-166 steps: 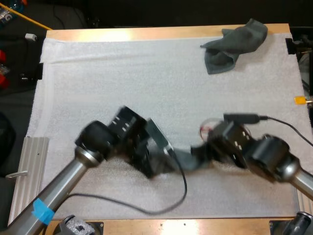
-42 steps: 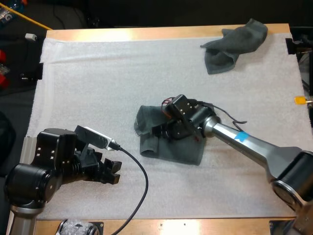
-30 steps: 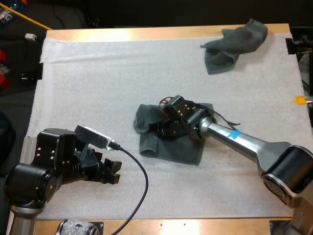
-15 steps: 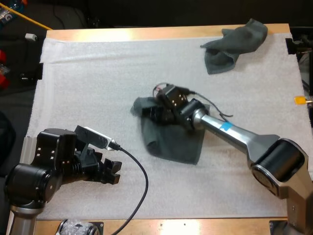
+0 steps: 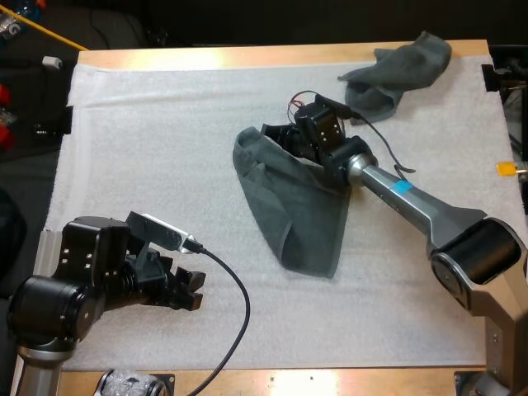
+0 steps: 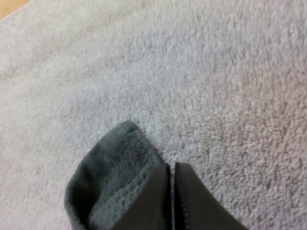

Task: Pick towel from pile, fold and stack

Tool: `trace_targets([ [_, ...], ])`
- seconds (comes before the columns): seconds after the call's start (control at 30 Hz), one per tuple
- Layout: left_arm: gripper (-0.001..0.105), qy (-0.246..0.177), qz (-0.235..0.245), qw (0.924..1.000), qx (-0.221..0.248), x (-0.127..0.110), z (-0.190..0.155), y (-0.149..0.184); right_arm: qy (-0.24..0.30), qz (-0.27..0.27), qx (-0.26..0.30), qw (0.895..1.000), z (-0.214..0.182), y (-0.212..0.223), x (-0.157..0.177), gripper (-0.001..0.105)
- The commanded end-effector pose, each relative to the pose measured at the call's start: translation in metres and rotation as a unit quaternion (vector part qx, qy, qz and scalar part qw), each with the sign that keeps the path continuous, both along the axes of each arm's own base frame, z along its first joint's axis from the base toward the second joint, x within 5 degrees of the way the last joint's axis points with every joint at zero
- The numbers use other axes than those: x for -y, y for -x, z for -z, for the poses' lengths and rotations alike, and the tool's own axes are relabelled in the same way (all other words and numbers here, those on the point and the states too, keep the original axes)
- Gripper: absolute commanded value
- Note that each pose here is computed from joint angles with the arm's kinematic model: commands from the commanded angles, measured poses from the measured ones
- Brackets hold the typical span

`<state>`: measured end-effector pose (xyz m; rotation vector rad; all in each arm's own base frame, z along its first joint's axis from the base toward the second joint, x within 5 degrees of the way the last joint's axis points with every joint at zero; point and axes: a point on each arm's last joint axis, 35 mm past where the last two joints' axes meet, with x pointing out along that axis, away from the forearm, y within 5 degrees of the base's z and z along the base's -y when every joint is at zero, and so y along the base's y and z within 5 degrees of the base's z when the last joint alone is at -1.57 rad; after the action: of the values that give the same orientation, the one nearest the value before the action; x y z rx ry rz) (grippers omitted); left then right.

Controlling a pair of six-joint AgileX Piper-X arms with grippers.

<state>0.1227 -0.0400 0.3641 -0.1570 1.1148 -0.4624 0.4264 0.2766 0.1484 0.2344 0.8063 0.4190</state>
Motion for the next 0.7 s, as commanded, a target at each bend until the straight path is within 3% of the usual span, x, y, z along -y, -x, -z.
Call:
trace_targets([
  [0.0,0.058,0.003,-0.005,1.0000,0.000,-0.001,-0.001,0.001,-0.005,-0.019,0.018,1.000,-0.018,0.000,-0.002,0.000],
  [0.2,0.058,0.004,-0.005,1.0000,0.001,-0.001,-0.001,0.001,0.054,-0.070,-0.040,0.995,-0.028,0.024,-0.003,0.000],
  [0.43,0.058,0.003,-0.005,1.0000,-0.001,-0.001,0.000,0.001,0.150,-0.143,-0.099,0.973,-0.035,0.057,0.000,0.000],
  [0.53,0.058,0.002,-0.005,1.0000,-0.004,-0.001,0.000,0.002,0.184,-0.141,-0.123,0.965,-0.028,0.061,0.006,0.000],
  [0.67,0.058,0.000,-0.005,0.9999,-0.015,-0.001,0.001,0.004,0.193,-0.119,-0.137,0.964,-0.020,0.053,0.020,0.000],
])
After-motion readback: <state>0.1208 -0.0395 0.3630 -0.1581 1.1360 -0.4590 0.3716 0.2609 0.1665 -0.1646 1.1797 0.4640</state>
